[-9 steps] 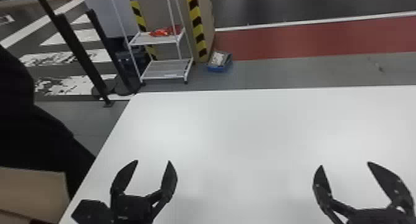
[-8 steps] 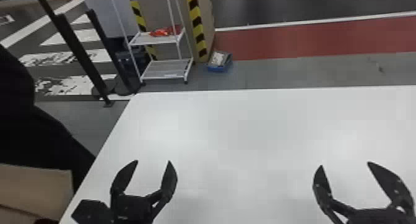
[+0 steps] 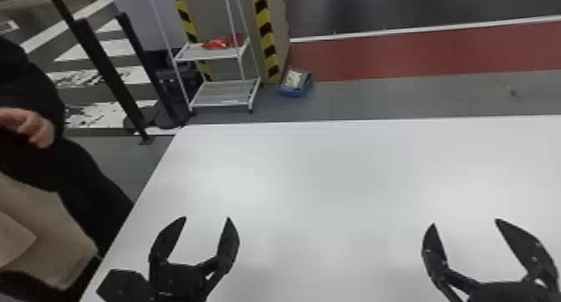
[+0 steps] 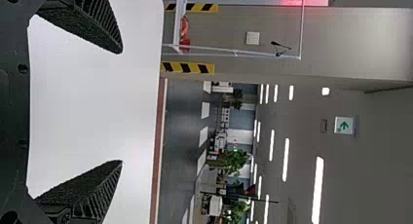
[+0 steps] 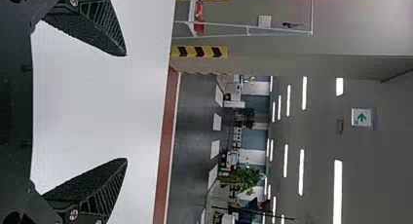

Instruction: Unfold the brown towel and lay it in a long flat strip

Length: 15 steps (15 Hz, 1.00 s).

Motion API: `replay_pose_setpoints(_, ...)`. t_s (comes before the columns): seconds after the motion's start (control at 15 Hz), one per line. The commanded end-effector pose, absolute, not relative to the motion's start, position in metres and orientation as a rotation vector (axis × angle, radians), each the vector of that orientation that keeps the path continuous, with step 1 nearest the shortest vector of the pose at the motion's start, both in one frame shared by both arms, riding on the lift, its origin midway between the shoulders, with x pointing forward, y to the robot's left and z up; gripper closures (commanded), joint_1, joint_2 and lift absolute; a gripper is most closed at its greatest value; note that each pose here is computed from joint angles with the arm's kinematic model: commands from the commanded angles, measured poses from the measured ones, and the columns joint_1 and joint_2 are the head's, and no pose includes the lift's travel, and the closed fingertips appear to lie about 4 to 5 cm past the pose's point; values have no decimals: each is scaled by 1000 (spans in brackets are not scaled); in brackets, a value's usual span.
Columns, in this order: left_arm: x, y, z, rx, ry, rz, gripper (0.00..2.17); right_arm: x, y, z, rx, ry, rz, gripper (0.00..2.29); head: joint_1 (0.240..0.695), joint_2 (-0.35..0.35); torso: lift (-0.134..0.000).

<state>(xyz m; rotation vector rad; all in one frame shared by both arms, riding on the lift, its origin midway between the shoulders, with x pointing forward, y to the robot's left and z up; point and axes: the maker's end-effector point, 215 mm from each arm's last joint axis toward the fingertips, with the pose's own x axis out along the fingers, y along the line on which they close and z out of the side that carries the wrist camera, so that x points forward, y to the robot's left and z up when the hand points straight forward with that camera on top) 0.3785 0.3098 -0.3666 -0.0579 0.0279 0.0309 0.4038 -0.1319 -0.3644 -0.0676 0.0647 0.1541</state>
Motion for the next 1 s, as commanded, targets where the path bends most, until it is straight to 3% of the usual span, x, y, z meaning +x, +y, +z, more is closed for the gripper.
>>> replay_pose_setpoints(0.0,378,309,-367,-61,28,31,66,403,-132,-365,-68,67,154,113,695,255,-117)
replay_pose_setpoints(0.93,379,307,-367,-63,28,29,66,403,-134,-366,-68,68,152,113,695,249,-117)
